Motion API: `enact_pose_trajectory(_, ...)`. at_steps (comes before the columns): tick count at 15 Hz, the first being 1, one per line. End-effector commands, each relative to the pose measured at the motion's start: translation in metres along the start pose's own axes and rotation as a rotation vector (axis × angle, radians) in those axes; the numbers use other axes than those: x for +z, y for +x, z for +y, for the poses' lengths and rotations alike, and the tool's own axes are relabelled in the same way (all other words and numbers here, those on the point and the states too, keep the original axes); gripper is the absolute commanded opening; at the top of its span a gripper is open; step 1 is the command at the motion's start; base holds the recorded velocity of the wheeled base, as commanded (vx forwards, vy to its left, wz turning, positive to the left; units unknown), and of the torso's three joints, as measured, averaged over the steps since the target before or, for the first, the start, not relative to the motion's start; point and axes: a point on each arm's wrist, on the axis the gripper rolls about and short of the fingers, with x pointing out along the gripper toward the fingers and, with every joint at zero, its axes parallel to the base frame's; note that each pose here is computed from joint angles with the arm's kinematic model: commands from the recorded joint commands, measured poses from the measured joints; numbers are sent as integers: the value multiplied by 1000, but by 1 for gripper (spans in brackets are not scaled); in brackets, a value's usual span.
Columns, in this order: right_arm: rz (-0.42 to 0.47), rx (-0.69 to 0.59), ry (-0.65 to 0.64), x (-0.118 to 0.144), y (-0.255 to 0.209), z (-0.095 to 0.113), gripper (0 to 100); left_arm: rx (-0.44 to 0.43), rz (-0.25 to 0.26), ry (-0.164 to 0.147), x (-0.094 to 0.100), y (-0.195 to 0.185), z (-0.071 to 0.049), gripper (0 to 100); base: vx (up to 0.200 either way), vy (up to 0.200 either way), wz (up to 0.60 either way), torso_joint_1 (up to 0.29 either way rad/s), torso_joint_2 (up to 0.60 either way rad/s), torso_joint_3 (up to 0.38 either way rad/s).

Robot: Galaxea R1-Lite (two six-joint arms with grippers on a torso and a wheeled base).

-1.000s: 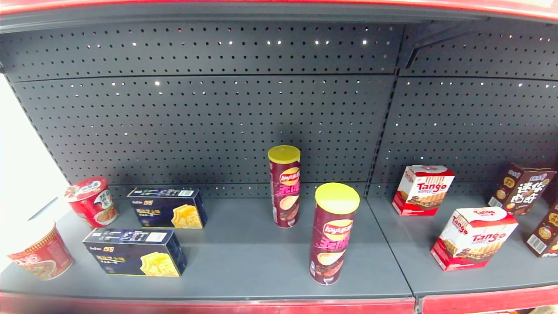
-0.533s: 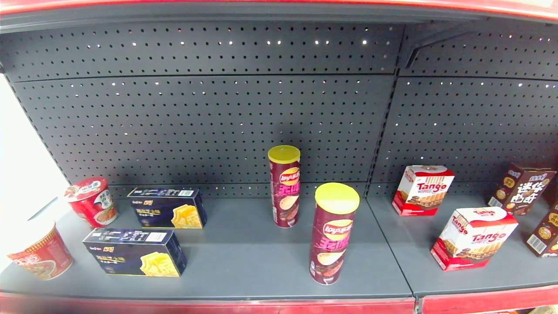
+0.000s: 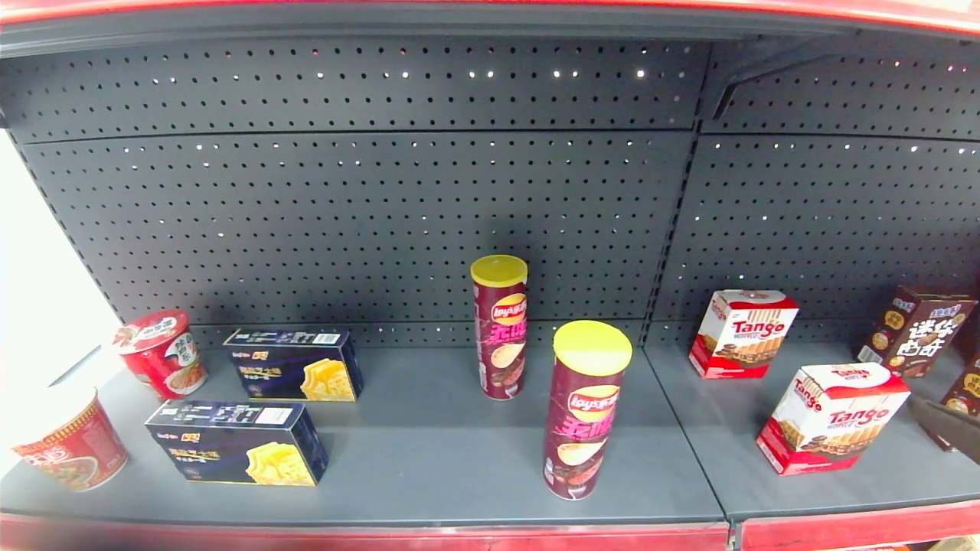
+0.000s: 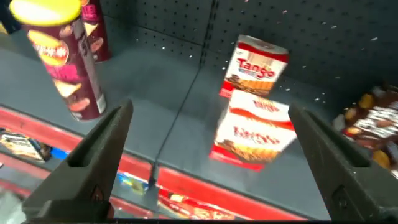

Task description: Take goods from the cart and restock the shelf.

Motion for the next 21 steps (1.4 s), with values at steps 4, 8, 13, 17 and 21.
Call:
enact_pose_trajectory(4,192,123,69,4,77,28,100,0,3,0,0,0,0,100,0,0,0,0,0,0)
enact_pose_trajectory(8,175,-5,152,-2,121,50,100,0,3,0,0,0,0,100,0,0,0,0,0,0)
enact_pose_trajectory(13,221,-16,138,-38,153,62,100,0,3,0,0,0,0,100,0,0,0,0,0,0)
enact_pose_trajectory(17,232,-9,134,-60,168,71,100,0,3,0,0,0,0,100,0,0,0,0,0,0)
enact_pose_trajectory(21,237,-11,127,-67,178,79,100,0,3,0,0,0,0,100,0,0,0,0,0,0)
